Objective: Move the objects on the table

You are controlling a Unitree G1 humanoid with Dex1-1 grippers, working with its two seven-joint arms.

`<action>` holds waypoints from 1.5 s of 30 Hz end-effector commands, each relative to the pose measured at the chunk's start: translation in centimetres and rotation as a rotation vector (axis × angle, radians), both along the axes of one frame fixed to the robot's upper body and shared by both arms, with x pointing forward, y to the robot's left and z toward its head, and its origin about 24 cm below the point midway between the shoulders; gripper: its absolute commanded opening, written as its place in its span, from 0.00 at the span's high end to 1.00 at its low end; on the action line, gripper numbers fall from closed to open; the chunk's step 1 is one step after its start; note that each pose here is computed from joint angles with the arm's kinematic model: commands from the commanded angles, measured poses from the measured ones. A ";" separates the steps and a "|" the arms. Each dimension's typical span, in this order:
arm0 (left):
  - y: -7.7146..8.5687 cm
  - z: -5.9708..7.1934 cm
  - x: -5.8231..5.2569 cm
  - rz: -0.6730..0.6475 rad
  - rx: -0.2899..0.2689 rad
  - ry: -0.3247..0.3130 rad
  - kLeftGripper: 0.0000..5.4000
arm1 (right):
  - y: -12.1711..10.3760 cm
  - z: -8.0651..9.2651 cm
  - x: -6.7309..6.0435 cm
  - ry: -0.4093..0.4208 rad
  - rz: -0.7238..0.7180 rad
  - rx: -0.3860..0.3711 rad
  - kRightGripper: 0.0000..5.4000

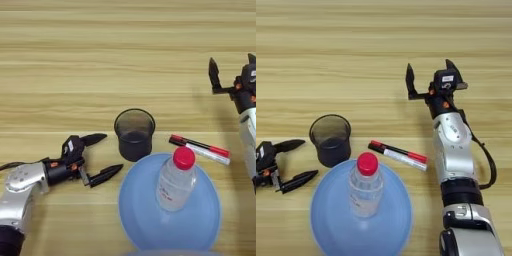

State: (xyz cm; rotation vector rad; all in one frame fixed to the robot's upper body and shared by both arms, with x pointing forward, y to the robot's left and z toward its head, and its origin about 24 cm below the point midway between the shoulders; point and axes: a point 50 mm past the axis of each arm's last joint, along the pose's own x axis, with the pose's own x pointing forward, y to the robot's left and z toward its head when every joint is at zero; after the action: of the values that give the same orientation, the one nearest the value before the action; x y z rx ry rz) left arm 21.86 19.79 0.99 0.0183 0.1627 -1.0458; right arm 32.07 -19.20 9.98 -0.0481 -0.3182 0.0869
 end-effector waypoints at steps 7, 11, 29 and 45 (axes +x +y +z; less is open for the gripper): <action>2.4 3.5 -0.6 0.108 -0.083 -0.097 0.01 | -0.3 -0.6 0.0 0.017 -0.016 0.017 0.00; 2.8 5.5 -0.1 0.129 -0.157 -0.166 0.01 | -0.2 -0.7 0.0 0.018 -0.015 0.020 0.00; 0.7 10.4 5.6 0.600 -0.265 -0.413 0.01 | 0.4 -0.6 -2.1 -0.038 0.001 0.054 0.00; -0.9 6.3 6.6 0.893 -0.183 -0.359 0.01 | -1.4 0.0 -3.8 -0.047 0.003 0.008 0.00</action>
State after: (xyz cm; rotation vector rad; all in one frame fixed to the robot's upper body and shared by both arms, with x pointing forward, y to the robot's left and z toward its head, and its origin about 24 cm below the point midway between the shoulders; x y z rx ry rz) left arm 28.76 19.03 8.45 -0.0462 -0.2747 -0.1782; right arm 28.66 -19.84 9.56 -0.0169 -0.3696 0.0740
